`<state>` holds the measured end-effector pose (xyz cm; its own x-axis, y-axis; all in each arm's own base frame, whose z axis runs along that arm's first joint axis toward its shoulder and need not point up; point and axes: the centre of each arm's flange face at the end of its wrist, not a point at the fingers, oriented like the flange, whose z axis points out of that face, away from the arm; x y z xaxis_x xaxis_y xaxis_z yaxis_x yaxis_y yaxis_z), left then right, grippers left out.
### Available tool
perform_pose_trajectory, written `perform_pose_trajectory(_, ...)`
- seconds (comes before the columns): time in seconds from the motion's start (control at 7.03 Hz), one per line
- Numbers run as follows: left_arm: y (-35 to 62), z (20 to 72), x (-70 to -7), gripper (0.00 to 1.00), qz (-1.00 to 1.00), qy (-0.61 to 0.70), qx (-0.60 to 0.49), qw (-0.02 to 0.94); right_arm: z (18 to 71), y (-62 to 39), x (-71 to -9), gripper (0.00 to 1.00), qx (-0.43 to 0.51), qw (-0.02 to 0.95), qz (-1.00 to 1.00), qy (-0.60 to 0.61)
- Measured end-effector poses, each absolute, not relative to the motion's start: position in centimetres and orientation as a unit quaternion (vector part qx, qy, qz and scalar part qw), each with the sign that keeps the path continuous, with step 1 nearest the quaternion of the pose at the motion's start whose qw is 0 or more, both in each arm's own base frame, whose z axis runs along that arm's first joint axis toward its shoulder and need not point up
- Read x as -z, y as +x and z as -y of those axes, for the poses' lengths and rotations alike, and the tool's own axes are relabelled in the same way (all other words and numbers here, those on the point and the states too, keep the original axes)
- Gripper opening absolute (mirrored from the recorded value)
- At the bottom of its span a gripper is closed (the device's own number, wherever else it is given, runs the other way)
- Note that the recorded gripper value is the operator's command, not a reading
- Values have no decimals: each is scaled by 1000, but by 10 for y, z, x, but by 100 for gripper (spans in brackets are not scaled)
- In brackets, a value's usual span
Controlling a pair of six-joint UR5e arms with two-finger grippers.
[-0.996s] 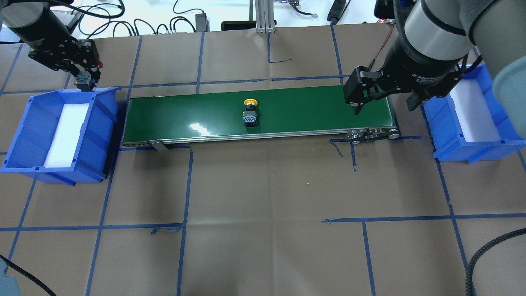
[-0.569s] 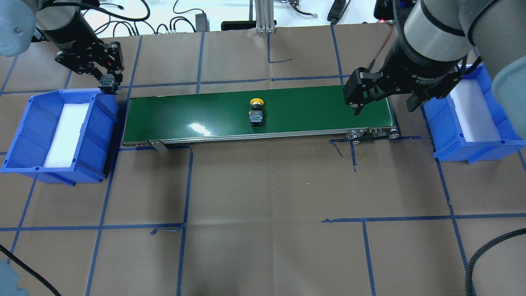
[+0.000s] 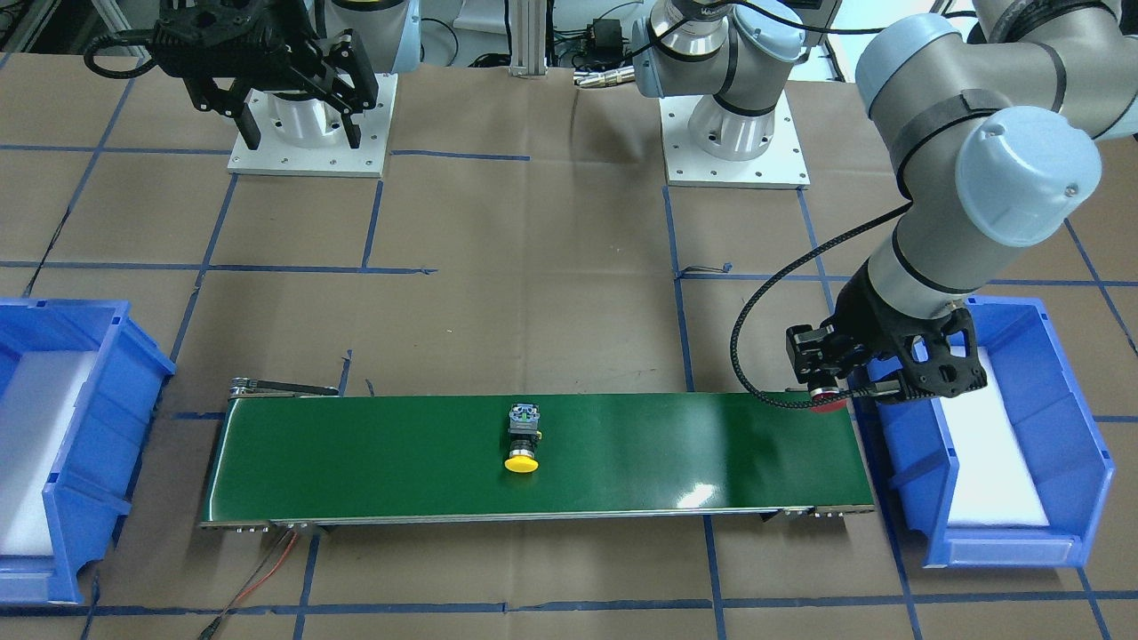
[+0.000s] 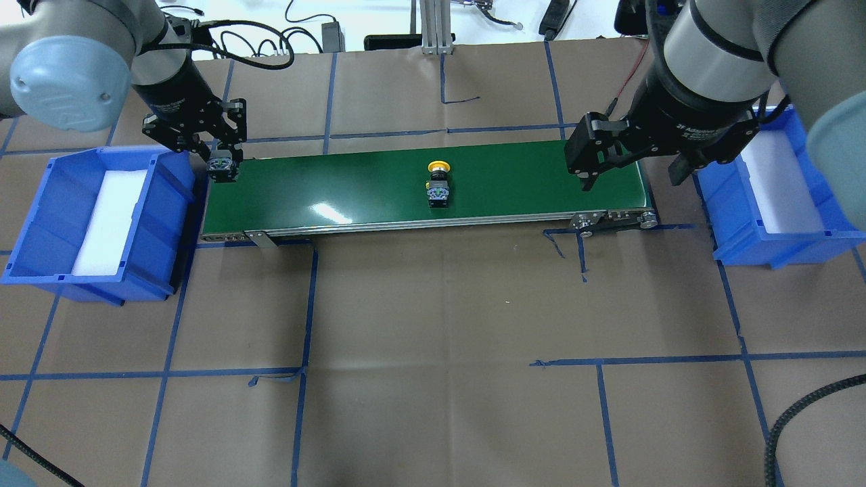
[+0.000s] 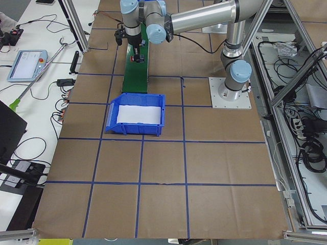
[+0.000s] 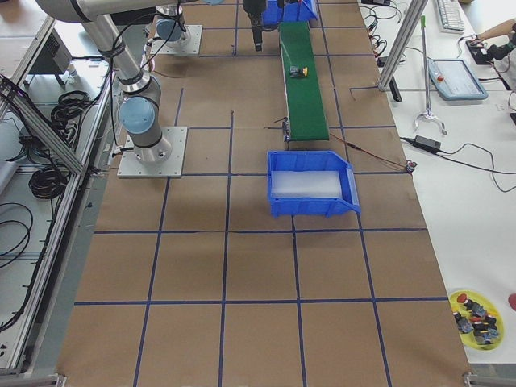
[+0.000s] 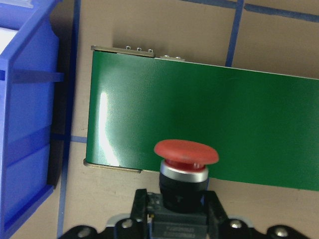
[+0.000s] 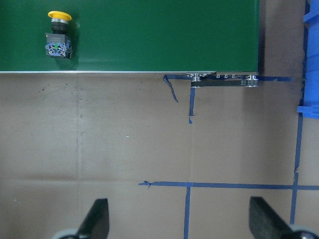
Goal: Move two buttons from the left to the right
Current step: 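Lift the red button and carry it onto the conveyor belt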
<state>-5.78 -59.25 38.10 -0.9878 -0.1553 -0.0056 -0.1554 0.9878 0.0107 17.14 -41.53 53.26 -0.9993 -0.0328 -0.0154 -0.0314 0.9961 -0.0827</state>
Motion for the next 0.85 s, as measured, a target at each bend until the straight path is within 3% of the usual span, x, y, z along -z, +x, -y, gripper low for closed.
perform_pose_trajectory(0.85, -55, 589, -273, 13, -996, -84, 31, 5, 421, 172, -527, 100, 39, 9, -999, -18)
